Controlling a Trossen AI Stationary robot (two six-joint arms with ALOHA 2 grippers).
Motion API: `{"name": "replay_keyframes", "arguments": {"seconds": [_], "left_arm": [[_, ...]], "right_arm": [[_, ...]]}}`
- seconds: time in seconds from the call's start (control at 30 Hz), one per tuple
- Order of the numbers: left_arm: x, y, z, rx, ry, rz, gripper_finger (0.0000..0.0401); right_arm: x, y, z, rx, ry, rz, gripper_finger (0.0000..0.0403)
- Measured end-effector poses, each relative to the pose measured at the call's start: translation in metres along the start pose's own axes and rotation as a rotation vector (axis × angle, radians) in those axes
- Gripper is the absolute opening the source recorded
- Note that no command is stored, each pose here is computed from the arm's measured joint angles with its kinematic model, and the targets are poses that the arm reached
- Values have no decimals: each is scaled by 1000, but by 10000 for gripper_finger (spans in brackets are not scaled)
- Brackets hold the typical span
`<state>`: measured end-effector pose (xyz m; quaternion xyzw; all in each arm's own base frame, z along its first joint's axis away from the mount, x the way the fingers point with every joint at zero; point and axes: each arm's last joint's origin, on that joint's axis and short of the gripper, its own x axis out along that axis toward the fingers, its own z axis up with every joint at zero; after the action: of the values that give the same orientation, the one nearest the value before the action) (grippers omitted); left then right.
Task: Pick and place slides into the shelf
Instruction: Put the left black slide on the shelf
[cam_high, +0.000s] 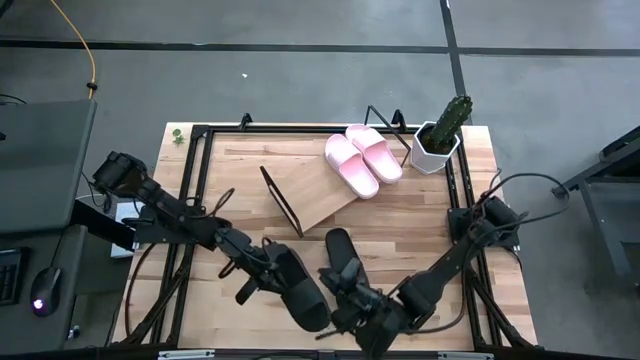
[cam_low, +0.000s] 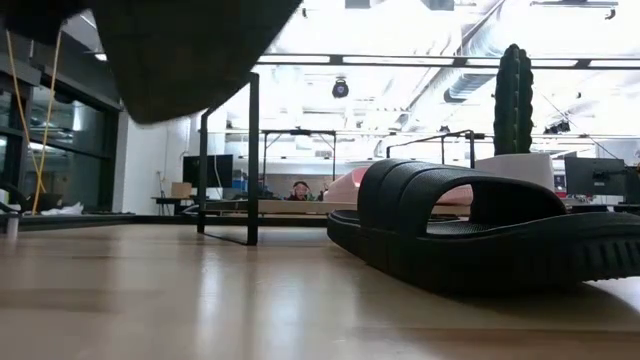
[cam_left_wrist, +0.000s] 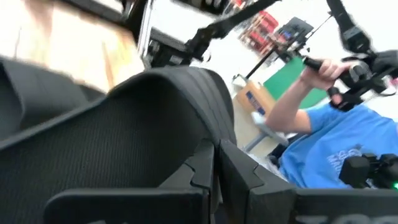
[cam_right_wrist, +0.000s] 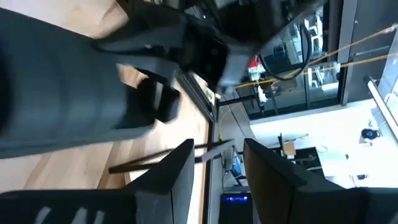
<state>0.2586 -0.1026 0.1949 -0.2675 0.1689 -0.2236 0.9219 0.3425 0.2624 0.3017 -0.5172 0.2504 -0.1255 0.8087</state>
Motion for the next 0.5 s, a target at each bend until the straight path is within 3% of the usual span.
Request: {"name": "replay_keyframes", "arguments": {"seconds": [0.23, 0.5], "left_arm": [[-17, -10, 11, 38, -20, 37, 5], [-21, -10, 12, 46, -17, 69, 5]], "right_arm": [[-4, 13, 21, -113, -28, 6, 129], [-3, 15, 30, -105, -65, 34, 129]]}}
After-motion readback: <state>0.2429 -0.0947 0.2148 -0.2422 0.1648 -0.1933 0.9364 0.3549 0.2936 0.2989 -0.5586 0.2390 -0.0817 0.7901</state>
